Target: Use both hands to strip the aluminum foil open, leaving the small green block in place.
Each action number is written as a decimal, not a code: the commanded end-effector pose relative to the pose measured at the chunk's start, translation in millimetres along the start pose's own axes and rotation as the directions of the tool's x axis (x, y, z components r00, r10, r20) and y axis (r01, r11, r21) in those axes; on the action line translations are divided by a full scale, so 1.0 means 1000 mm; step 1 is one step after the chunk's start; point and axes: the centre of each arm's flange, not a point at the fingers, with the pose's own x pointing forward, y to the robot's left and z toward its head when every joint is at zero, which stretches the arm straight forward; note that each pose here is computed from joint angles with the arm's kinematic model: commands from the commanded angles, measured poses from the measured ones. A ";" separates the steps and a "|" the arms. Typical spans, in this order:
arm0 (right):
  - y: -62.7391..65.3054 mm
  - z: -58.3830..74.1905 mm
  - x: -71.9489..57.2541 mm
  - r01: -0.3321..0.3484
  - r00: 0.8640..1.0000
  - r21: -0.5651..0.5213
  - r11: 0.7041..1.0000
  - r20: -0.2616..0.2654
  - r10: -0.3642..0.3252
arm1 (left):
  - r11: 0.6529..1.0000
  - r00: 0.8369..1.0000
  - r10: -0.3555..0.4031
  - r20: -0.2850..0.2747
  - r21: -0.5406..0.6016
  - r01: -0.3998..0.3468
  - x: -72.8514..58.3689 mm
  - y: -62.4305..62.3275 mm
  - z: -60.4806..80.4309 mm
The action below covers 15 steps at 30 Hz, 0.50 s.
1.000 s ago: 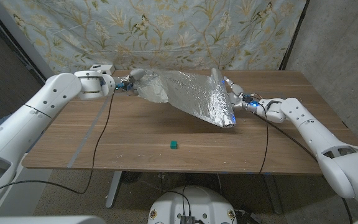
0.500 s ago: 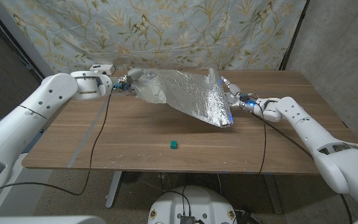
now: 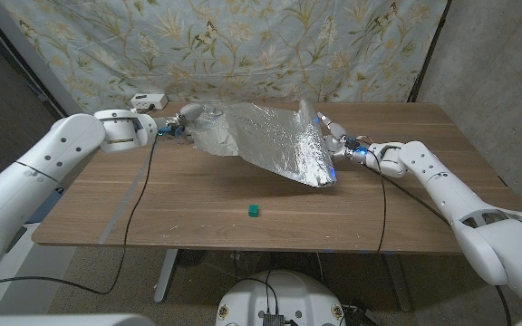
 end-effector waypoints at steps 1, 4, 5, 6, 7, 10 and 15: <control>0.000 -0.004 0.004 0.011 1.000 0.006 1.000 -0.020 -0.011 | 0.999 1.000 0.002 -0.001 -0.032 -0.002 -0.005 0.005 -0.005; 0.001 -0.001 0.008 0.013 0.999 0.006 1.000 -0.032 -0.013 | 0.999 1.000 0.006 -0.007 -0.033 -0.006 -0.006 0.004 -0.003; 0.002 0.000 0.009 0.014 0.999 0.004 1.000 -0.035 -0.014 | 0.999 1.000 0.002 -0.007 -0.032 -0.002 -0.006 0.005 -0.002; 0.003 0.001 0.010 0.014 0.999 0.002 1.000 -0.038 -0.014 | 1.000 1.000 0.005 -0.008 -0.029 -0.005 -0.006 0.005 -0.001; 0.003 0.002 0.011 0.015 0.999 -0.001 1.000 -0.041 -0.015 | 1.000 1.000 0.003 -0.006 -0.028 -0.003 -0.006 0.005 0.000; 0.004 0.004 0.011 0.021 0.999 -0.006 1.000 -0.049 -0.021 | 1.000 1.000 0.010 -0.001 -0.029 -0.010 -0.007 0.007 0.003; 0.003 0.006 0.009 0.026 0.998 -0.009 1.000 -0.056 -0.026 | 0.999 1.000 0.017 0.003 -0.031 -0.017 -0.010 0.007 0.004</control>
